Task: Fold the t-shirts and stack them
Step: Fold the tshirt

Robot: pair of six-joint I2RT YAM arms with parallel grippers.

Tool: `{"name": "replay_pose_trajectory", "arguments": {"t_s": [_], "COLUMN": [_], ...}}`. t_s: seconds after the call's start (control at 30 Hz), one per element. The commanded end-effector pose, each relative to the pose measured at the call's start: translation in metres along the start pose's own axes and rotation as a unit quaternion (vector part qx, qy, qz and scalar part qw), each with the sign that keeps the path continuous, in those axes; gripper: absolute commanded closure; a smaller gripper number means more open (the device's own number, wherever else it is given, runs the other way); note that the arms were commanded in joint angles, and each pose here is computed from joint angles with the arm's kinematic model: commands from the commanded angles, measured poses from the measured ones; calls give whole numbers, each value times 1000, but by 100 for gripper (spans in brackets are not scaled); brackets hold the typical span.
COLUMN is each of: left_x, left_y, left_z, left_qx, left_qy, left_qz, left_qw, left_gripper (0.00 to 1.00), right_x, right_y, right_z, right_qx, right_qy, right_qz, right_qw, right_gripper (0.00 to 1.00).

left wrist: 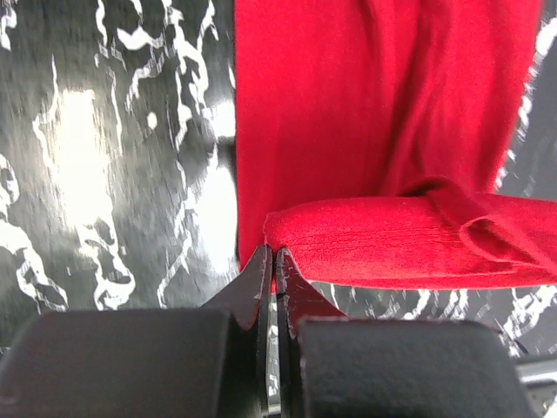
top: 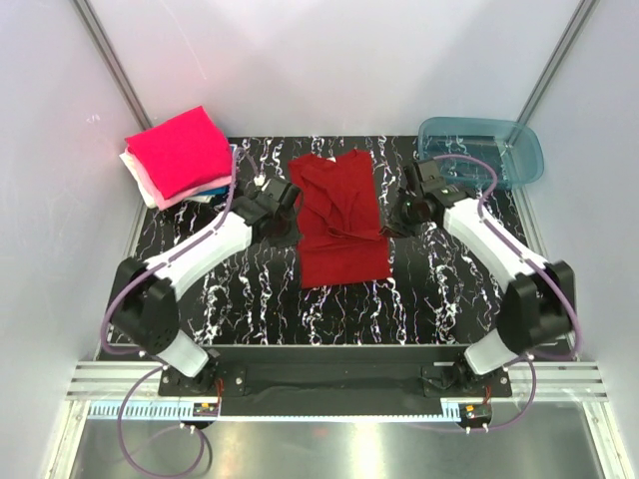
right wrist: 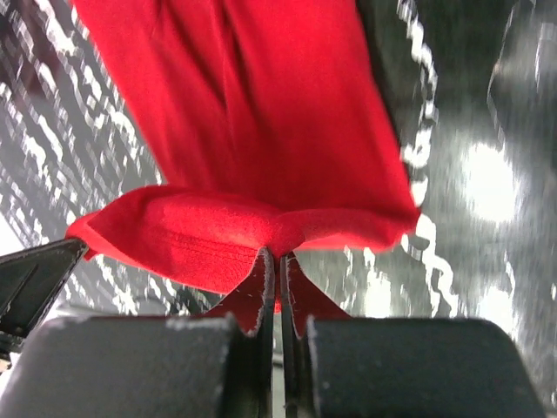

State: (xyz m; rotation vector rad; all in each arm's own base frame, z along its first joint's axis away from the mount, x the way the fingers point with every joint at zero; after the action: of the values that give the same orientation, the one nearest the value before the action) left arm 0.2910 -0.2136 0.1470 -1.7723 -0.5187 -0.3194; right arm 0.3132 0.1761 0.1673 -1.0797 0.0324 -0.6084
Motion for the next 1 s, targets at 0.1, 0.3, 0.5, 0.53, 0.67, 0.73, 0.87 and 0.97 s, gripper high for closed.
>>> {"name": "replay_pose_trajectory", "arguments": {"t_s": [0.1,0.3,0.5,0.53,0.67,0.73,0.87,0.97], "left_x": [46,67,74,73,70,69,76,81], "left_y": [20,48,68,71,78,83,93,104], "left_z": [-3,1,10,12,19,19,21,25], "left_qx": [-17,-3,9,12,19,9,14,20], "left_qy": [27,39,29,27,18,14,13,12], "left_qz": [7,29,40,43,49,57,64,74], "left_qw": [999,999,999,999,998,998,998,997], "left_gripper": [100,100,100,100,100,100,100,99], "right_x": [49,73,83,83,82,82,85,90], "right_y": [27,50,72,75,90,94,108,118], "right_z": [8,10,11,14,10,9,5,3], "right_qx": [-8,-8,-6,2,1,-1,-10,-15], "right_qy": [-22,-19,-21,-25,-23,-21,-15,-10], "right_qz": [-18,-3,16,21,40,42,48,53], "right_qw": [1000,1000,1000,999,999,999,999,998], "right_gripper": [100,100,100,100,100,100,100,96]}}
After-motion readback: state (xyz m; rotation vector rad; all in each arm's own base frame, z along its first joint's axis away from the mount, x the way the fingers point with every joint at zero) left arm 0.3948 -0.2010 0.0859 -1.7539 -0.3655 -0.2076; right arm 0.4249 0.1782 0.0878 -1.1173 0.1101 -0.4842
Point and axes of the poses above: each gripper's point midway between its finger pads, its own y axis out along the fingers, its own z axis along the line the jaws close on, x = y × z, the point moved 2 cm from there along -y, back along the fingers, and after that the axes turned 5 degrees about y, right-handed, at the moved point
